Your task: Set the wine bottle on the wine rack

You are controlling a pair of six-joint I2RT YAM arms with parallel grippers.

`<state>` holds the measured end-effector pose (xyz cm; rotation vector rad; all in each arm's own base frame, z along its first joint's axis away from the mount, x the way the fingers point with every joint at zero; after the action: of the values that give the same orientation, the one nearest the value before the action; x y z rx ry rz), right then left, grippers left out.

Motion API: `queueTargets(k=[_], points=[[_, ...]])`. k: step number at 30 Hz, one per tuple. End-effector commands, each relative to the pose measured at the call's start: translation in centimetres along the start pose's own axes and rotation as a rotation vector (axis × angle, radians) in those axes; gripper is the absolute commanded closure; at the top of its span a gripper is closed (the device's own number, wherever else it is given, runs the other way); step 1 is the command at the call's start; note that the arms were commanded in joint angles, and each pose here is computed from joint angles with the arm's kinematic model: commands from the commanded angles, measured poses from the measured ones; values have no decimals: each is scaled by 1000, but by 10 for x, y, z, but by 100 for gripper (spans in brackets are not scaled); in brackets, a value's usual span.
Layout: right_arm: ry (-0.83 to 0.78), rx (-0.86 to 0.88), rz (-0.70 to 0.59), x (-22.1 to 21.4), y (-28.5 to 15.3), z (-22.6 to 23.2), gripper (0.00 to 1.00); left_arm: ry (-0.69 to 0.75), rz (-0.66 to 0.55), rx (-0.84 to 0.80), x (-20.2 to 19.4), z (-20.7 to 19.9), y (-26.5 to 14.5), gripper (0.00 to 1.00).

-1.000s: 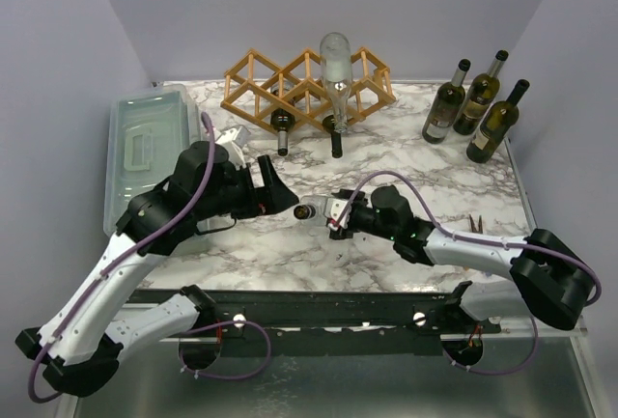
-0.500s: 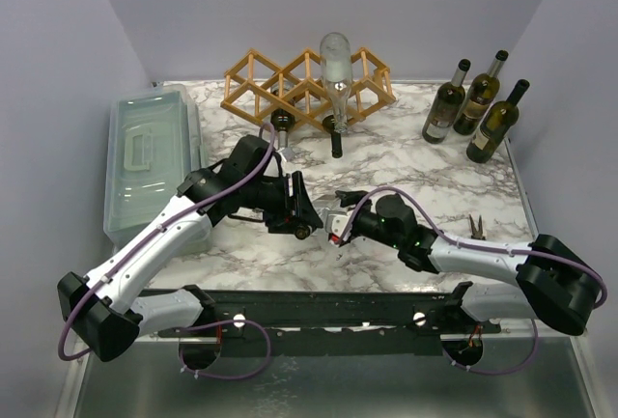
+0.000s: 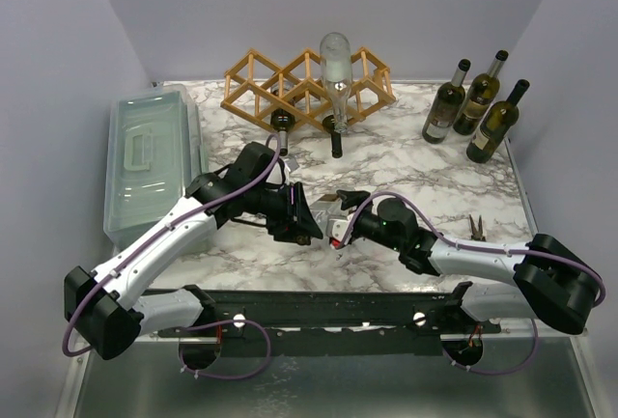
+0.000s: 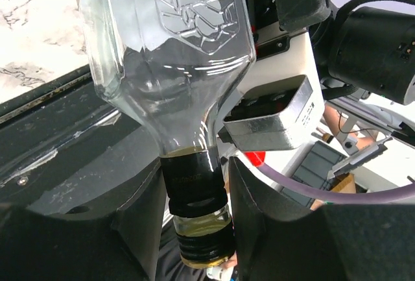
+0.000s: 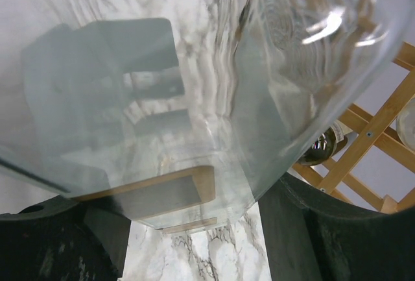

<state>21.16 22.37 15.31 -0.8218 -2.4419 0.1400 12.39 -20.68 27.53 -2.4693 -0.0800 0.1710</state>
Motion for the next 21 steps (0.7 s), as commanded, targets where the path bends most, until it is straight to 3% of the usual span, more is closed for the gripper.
queueTargets(k=[1, 9, 14, 16, 17, 19, 21], points=[[-24, -218, -159, 33, 1, -44, 100, -8, 48, 17, 4, 8, 11, 55], [-49, -208, -160, 38, 5, -41, 100, -10, 43, 30, 10, 11, 19, 55], [-45, -219, -154, 39, 6, -39, 100, -7, 7, 4, 9, 12, 19, 71], [-42, -224, -144, 38, 7, -38, 99, 6, -20, -33, 9, 13, 18, 92], [-37, -228, -137, 37, 8, -37, 93, 20, -43, -50, 9, 12, 16, 100], [-35, -243, -133, 35, 8, -36, 72, 66, -106, -94, 7, 12, 11, 100], [-23, -258, -142, 34, 8, -34, 57, 100, -160, -124, 4, 12, 5, 100]])
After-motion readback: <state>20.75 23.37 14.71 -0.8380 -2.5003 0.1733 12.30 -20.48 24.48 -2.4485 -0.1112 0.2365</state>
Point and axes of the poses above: each gripper's point midway between its finger pads, its own y axis out along the fingers, its own z axis along the line the jaws close on, x = y × z, the point moved 8 cm from there along -y, back along the fingers, and after that the axes turned 7 degrees about -y, right-handed, at the moved point
